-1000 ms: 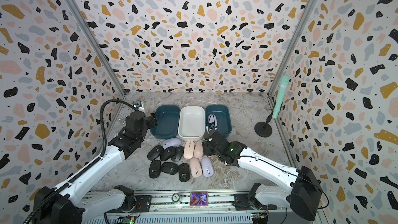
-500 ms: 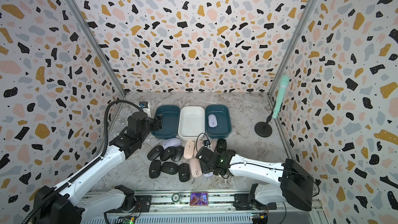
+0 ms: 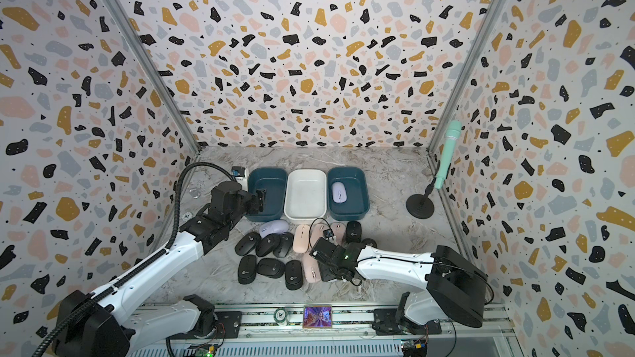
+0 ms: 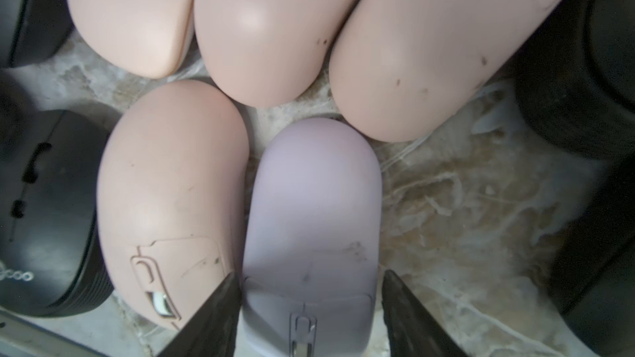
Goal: Place the mice by color into the storage box
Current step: Pick up the mouse from the center of the board, then place the mouse in the storage box, then pick up the mouse from the center of the board.
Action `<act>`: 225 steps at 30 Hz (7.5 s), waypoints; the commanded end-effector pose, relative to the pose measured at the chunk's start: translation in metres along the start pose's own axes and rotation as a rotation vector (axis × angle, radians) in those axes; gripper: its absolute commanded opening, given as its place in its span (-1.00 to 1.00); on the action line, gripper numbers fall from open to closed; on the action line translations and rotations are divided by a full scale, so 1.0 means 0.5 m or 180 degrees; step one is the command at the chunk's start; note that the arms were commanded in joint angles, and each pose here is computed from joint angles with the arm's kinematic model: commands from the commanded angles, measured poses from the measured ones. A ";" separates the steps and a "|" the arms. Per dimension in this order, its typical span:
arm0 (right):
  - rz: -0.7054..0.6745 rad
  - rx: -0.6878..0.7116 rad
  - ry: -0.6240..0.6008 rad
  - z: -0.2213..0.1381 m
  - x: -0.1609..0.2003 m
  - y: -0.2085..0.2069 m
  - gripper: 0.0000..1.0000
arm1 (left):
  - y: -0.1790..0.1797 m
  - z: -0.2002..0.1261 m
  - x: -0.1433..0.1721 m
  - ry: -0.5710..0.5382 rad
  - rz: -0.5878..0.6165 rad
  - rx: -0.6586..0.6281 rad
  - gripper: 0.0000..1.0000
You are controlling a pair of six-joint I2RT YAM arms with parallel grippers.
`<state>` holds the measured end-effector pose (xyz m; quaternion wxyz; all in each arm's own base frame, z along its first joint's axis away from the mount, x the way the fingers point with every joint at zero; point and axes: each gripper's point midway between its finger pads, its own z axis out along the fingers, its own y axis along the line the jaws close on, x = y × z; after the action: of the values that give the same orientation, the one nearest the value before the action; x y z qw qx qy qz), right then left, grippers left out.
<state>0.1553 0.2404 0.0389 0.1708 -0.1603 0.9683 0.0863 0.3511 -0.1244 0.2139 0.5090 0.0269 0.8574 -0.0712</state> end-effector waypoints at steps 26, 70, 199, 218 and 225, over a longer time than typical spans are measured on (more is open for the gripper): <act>0.0009 0.0262 0.0117 0.023 0.012 -0.027 -0.04 | 0.009 -0.005 0.002 -0.0021 0.0076 -0.0088 0.53; 0.0409 0.0163 -0.1390 -0.124 -0.480 -0.270 -0.02 | 0.010 -0.017 -0.013 -0.0082 0.0100 -0.0117 0.53; -0.0124 -0.0271 -0.0270 -0.079 -0.087 0.106 0.35 | -0.013 -0.025 0.057 0.0423 0.0309 -0.0033 0.57; -0.0272 -0.0289 0.0056 -0.002 -0.063 0.150 0.34 | -0.016 -0.018 0.069 0.0419 0.0361 0.0005 0.57; -0.0322 -0.0049 0.0168 0.015 -0.051 0.126 0.30 | -0.016 -0.015 0.072 0.0446 0.0377 -0.0001 0.57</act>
<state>0.1581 0.3112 0.0421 0.1464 -0.2095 0.9620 0.0959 0.3250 -0.1286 0.1851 0.4458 0.0729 0.8913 -0.0389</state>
